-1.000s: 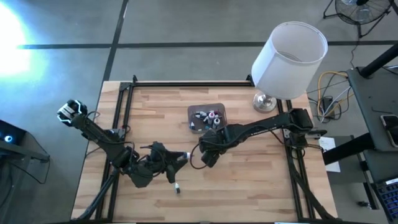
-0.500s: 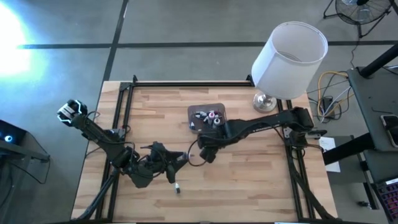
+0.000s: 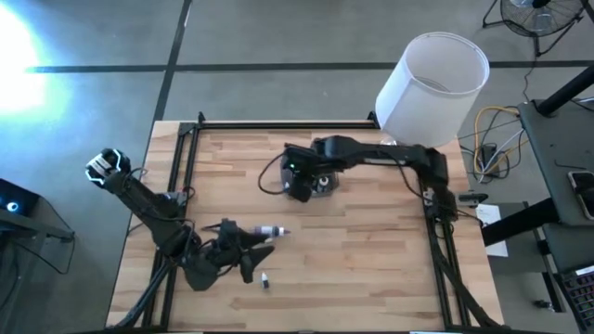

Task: Pick & Place food coloring
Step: Put the large blue food coloring bottle into the bin

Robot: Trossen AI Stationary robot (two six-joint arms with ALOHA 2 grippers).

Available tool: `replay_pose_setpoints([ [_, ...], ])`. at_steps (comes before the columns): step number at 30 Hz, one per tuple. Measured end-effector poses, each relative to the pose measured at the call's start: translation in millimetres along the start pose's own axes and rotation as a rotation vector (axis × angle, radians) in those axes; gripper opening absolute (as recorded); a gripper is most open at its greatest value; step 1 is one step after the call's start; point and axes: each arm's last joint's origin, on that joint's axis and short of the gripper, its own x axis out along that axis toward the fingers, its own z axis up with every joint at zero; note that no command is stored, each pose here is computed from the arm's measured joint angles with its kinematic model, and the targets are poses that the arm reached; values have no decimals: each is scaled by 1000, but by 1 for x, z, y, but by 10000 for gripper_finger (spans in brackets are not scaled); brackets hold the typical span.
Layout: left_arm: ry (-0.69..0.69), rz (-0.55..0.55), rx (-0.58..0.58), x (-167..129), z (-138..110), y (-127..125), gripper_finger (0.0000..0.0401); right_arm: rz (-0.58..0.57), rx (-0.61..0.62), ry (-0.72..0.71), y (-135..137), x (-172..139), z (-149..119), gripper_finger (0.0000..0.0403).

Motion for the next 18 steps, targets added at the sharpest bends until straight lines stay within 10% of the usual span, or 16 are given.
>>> replay_pose_setpoints([
  [18, -39, -60, -40, -27, -11, -11, 206, 35, -29, 168, -22, 104, 32, 109],
])
